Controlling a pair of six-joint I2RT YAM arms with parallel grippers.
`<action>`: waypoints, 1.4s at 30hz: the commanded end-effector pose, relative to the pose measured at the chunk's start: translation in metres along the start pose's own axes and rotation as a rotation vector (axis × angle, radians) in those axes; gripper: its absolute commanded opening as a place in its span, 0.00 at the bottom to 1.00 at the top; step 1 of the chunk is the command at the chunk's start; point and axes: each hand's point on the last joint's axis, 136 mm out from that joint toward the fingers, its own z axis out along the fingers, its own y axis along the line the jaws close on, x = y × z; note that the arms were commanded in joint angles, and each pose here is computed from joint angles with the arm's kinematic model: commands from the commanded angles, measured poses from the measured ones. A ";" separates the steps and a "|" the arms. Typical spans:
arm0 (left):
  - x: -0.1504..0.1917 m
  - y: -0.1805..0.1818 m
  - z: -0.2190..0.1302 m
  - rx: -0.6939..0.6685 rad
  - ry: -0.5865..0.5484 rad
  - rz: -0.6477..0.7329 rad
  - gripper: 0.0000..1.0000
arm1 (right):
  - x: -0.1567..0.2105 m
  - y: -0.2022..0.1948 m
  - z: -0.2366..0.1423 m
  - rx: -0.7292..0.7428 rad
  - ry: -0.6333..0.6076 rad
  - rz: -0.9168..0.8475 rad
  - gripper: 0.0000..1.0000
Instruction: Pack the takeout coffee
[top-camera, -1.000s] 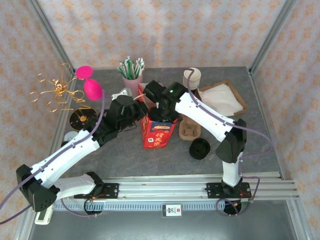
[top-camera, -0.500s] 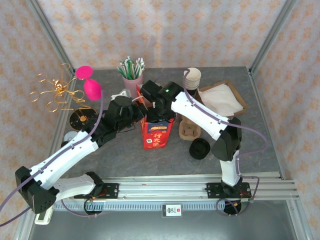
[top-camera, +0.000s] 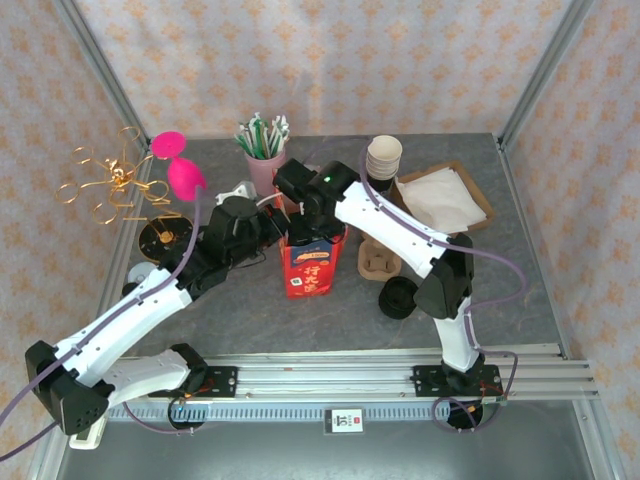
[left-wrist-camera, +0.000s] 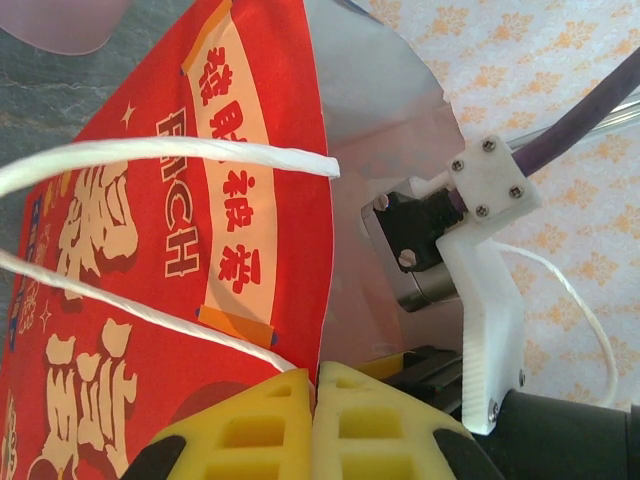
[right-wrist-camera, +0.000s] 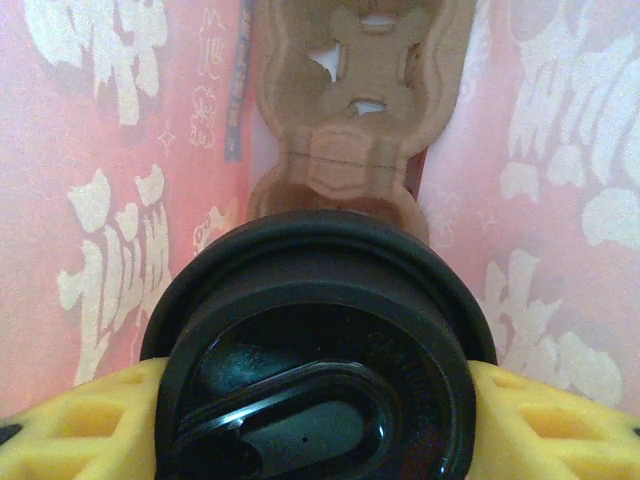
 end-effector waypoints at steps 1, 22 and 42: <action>0.012 0.006 0.002 0.010 0.046 -0.014 0.03 | -0.012 0.009 -0.004 -0.051 -0.027 0.033 0.55; 0.017 0.008 -0.002 0.073 0.043 -0.078 0.03 | -0.025 0.009 0.000 -0.062 -0.032 0.122 0.53; 0.009 0.016 -0.004 0.051 0.008 -0.077 0.03 | 0.001 -0.002 0.017 0.063 -0.014 0.076 0.52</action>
